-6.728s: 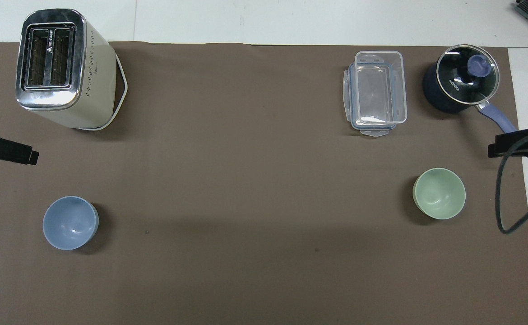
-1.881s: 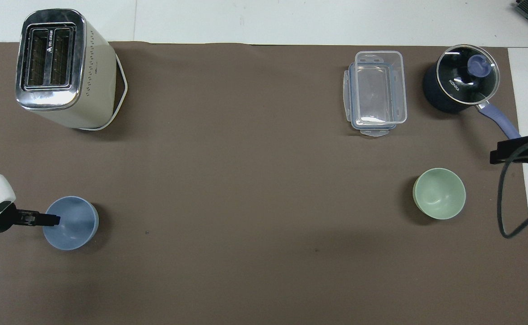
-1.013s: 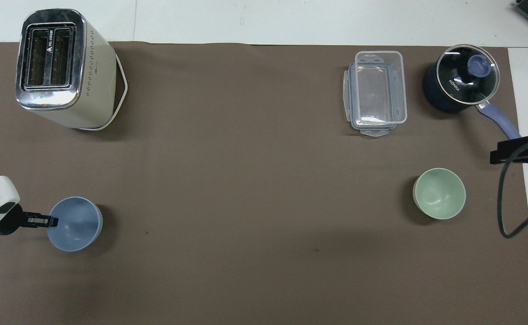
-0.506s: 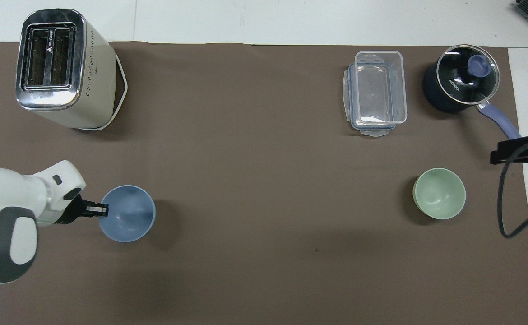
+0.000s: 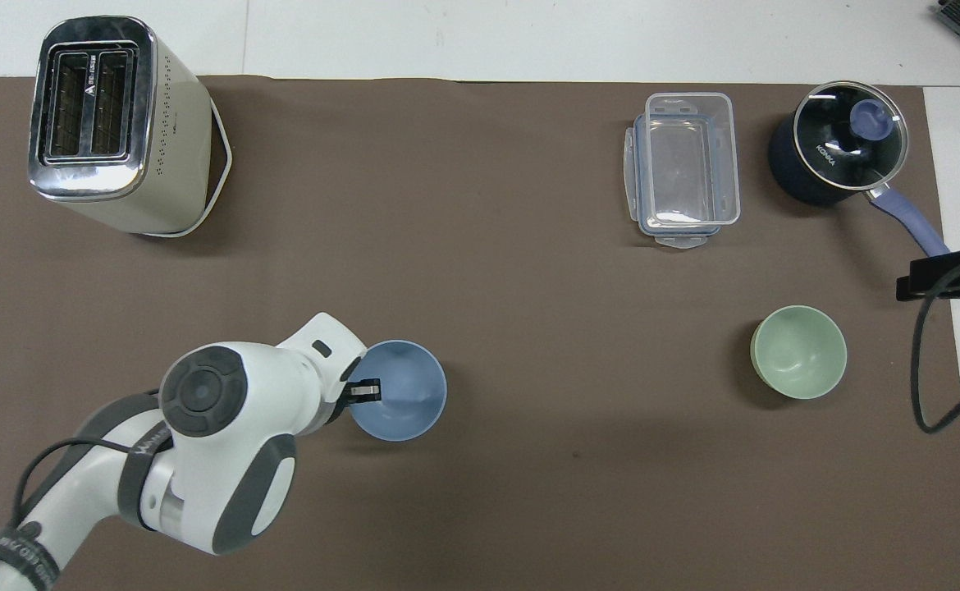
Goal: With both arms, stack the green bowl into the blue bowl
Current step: 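Grip the blue bowl rim and slide it toward the table center, then release the blue bowl with the left gripper while the right gripper grasps the green bowl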
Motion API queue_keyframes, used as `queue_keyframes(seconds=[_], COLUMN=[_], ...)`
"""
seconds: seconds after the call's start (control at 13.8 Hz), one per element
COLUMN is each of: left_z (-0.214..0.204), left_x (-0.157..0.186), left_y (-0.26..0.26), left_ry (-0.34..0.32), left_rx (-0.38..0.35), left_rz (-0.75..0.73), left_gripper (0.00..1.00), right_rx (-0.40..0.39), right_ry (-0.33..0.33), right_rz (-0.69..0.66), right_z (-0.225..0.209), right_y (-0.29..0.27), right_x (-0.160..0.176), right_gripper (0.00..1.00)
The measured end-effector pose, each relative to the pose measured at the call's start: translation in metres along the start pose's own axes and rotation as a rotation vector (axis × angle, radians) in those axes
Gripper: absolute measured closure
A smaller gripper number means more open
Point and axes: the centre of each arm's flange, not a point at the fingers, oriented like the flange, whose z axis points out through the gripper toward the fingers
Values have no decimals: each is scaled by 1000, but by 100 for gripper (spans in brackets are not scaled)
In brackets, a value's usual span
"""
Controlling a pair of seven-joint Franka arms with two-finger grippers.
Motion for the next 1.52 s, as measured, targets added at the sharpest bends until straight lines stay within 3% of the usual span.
queue_keyframes(seconds=[0.36, 0.87, 1.09, 1.52], left_z=[16, 31, 32, 19], left_x=[-23, -42, -42, -34], left_y=[79, 95, 95, 83], left_ry=[2, -20, -23, -48], left_rx=[-8, 10, 12, 30], left_rz=[0, 42, 48, 117], left_gripper=[96, 96, 70, 1], right_rx=[0, 0, 0, 2], right_ry=[3, 3, 2, 24], right_rz=[0, 0, 0, -64], right_z=[-2, -2, -1, 17], right_y=[0, 0, 1, 2], right_x=[-1, -1, -1, 6], right_gripper=[0, 0, 0, 0])
